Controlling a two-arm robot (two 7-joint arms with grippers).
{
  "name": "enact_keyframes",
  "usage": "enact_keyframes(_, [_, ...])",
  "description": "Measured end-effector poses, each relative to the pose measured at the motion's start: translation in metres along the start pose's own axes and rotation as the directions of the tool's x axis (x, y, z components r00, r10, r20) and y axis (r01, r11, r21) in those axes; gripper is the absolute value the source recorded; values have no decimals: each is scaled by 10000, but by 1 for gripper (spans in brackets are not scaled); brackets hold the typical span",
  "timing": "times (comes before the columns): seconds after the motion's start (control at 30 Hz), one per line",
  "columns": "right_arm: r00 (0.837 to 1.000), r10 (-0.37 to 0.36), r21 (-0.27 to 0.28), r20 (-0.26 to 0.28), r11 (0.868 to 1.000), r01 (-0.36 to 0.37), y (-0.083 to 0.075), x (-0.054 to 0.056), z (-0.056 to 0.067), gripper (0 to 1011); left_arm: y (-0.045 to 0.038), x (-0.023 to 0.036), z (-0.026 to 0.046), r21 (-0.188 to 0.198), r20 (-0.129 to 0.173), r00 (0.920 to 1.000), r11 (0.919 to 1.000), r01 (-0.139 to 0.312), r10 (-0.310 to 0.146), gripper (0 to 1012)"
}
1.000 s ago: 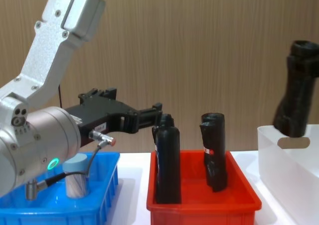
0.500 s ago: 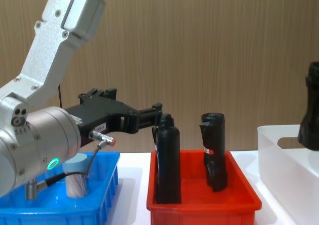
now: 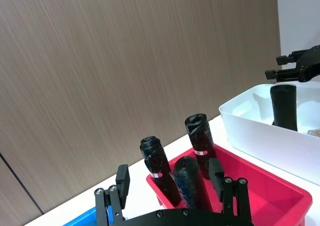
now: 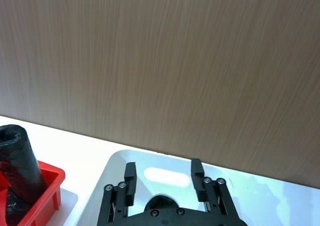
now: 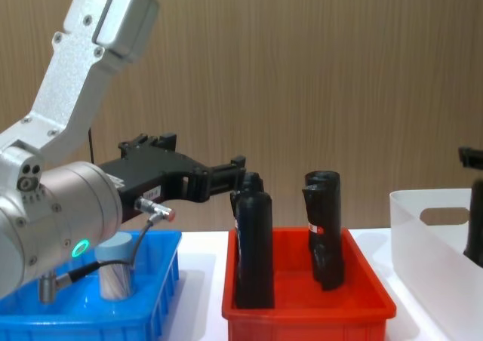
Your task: Pick the cotton swabs from the blue box and place them into the white box.
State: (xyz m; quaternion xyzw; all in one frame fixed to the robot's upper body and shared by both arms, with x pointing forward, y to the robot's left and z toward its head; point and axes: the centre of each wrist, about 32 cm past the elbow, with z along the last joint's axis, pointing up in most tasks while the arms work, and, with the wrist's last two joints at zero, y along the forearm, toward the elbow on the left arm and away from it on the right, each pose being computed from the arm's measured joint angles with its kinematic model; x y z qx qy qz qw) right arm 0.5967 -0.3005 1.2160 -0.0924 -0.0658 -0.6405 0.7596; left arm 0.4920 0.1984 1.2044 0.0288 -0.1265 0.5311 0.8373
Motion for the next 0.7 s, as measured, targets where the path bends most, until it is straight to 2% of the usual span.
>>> enact_keyframes(0.07, [10000, -11, -29, -14, 10000, 11, 9, 4, -13, 687, 0, 0, 0, 0, 0, 10000, 10000, 1, -1, 1004])
enact_keyframes(0.27, [10000, -7, -42, -75, 10000, 7, 25, 19, -43, 915, 0, 0, 0, 0, -1, 10000, 10000, 1, -1, 1004])
enact_keyframes(0.3, [10000, 0, -49, -91, 10000, -1, 26, 22, -51, 915, 0, 0, 0, 0, -1, 10000, 10000, 0, 0, 1004])
enact_keyframes(0.4, [9999, 15, -55, -110, 10000, -16, 30, 28, -61, 1000, 0, 0, 0, 0, -1, 10000, 10000, 1, -1, 1004])
enact_keyframes(0.7, [9999, 22, -55, -158, 10000, -23, 36, 38, -77, 1002, 0, 0, 0, 0, 0, 10000, 10000, 0, 0, 1004])
